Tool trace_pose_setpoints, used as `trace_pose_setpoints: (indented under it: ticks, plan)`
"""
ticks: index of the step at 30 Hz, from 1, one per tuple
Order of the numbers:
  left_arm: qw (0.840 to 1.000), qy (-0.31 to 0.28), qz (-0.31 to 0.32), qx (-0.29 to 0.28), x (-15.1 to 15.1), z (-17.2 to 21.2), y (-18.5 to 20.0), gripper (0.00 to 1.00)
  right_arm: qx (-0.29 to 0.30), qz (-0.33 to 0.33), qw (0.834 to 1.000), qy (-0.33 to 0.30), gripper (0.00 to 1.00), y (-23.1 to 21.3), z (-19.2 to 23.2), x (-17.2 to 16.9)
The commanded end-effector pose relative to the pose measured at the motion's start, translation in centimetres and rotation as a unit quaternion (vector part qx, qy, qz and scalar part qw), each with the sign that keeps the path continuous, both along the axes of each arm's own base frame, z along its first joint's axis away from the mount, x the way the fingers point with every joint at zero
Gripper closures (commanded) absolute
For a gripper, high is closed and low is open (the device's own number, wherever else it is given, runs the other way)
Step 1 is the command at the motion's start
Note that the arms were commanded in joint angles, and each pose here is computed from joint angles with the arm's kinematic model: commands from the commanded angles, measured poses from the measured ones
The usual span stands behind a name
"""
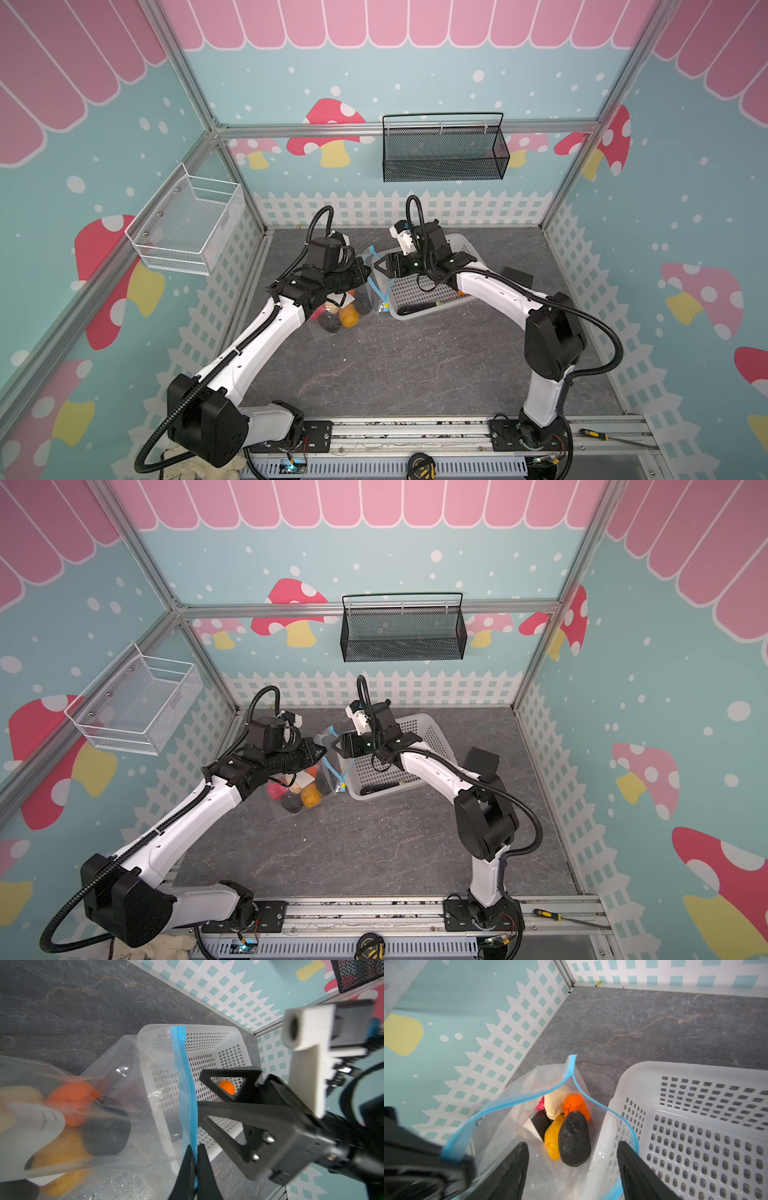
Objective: Place the food in the zip-top bag and seal the zipper
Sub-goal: 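Move the right gripper back over the basket to the small orange ball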
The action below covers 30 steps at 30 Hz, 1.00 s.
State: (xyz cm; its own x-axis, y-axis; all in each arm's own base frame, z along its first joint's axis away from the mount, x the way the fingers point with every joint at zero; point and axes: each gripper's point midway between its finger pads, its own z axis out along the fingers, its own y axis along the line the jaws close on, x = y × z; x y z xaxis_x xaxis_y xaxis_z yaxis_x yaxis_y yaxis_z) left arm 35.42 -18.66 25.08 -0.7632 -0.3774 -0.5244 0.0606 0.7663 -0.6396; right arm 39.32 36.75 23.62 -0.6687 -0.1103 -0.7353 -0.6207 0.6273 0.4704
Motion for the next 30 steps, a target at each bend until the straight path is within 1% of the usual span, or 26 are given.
trace_pose_setpoints:
  ticks: [1,5,7,12,14,17,19,20,22,25,26,30]
  plan:
    - [1.0,-0.014,0.007,-0.004,-0.1,0.8,0.5,1.0,-0.063,-0.008,0.998,0.016,0.3,-2.4,-0.9,-1.4]
    - [1.0,-0.016,0.007,-0.004,-0.4,1.0,0.6,1.0,-0.131,-0.035,0.99,0.036,0.31,-6.1,-2.4,-1.6]
    - [1.0,-0.017,0.006,-0.006,-0.5,1.1,0.6,1.0,-0.165,-0.055,0.984,0.048,0.32,-8.3,-3.4,-1.4]
    - [1.0,-0.016,0.002,-0.008,-0.7,1.1,0.5,1.0,-0.23,-0.105,0.965,0.064,0.32,-13.2,-4.8,-0.4]
    - [1.0,-0.017,0.0,-0.009,-0.8,1.3,0.5,1.0,-0.256,-0.124,0.956,0.072,0.32,-15.1,-5.5,0.2]
    - [1.0,-0.018,0.0,-0.01,-1.0,1.3,0.5,1.0,-0.3,-0.156,0.937,0.087,0.32,-18.0,-6.9,1.1]
    - [1.0,-0.016,-0.001,-0.011,-1.1,1.2,0.4,1.0,-0.337,-0.181,0.918,0.102,0.31,-20.1,-8.1,1.7]
    - [1.0,-0.016,0.0,-0.011,-1.1,1.2,0.5,1.0,-0.349,-0.188,0.912,0.108,0.31,-20.8,-8.5,1.9]
    - [1.0,-0.015,-0.001,-0.011,-1.1,1.1,0.5,1.0,-0.366,-0.2,0.901,0.122,0.31,-22.0,-9.5,2.3]
    - [1.0,-0.016,0.0,-0.01,-1.2,1.1,0.6,1.0,-0.379,-0.21,0.892,0.129,0.31,-23.2,-10.2,2.9]
    - [1.0,-0.017,0.001,-0.01,-1.2,1.1,0.6,1.0,-0.384,-0.21,0.888,0.137,0.31,-23.4,-11.1,3.1]
    - [1.0,-0.016,0.001,-0.01,-1.3,1.0,0.6,1.0,-0.384,-0.211,0.885,0.156,0.31,-24.1,-12.6,3.7]
